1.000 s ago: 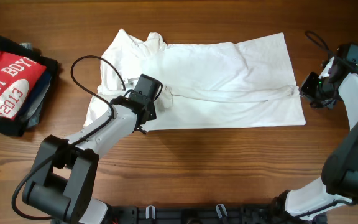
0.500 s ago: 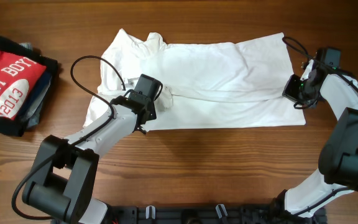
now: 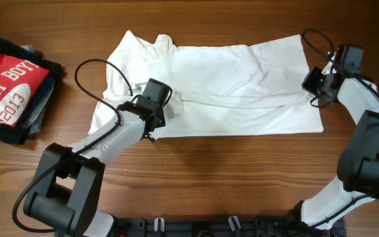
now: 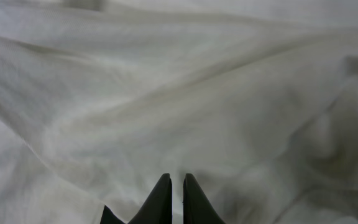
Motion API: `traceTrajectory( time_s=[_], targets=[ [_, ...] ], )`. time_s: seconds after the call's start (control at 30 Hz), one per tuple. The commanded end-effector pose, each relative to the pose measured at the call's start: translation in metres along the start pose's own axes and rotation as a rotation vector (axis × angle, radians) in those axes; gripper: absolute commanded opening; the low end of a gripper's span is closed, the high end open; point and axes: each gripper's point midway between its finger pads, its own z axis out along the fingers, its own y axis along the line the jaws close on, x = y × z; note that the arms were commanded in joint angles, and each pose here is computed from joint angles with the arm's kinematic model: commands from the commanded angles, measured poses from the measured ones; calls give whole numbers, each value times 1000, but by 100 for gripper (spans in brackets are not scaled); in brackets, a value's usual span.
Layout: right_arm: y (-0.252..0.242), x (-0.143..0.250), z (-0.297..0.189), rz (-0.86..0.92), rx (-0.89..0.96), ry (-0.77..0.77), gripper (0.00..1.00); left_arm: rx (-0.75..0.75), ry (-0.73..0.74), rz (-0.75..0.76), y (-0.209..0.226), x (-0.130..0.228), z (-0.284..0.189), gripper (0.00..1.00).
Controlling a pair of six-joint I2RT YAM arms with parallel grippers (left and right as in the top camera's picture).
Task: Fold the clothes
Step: 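Move the right gripper to the shirt's right edge and grasp it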
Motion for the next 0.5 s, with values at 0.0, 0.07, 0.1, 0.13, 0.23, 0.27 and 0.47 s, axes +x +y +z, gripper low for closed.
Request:
traceTrajectory(
  time_s=[0.0, 0.07, 0.1, 0.13, 0.23, 0.27, 0.47],
  targets=[
    [-1, 5, -49, 19, 24, 13, 17, -14, -12, -14, 5, -2, -1, 8],
    [-12, 26, -52, 26, 78, 90, 18, -14, -13, -14, 5, -2, -1, 8],
    [-15, 35, -48, 29, 84, 110, 18, -14, -12, -14, 5, -2, -1, 8],
    [-16, 41, -44, 32, 87, 122, 18, -14, -12, -14, 5, -2, -1, 8],
    [-22, 53, -28, 35, 92, 138, 18, -14, -12, -14, 5, -2, -1, 8],
    [-24, 57, -22, 35, 94, 145, 18, -14, -12, -14, 5, -2, -1, 8],
    [-19, 51, 5, 24, 52, 84, 19, -14, -12, -14, 5, -2, -1, 9]
  ],
)
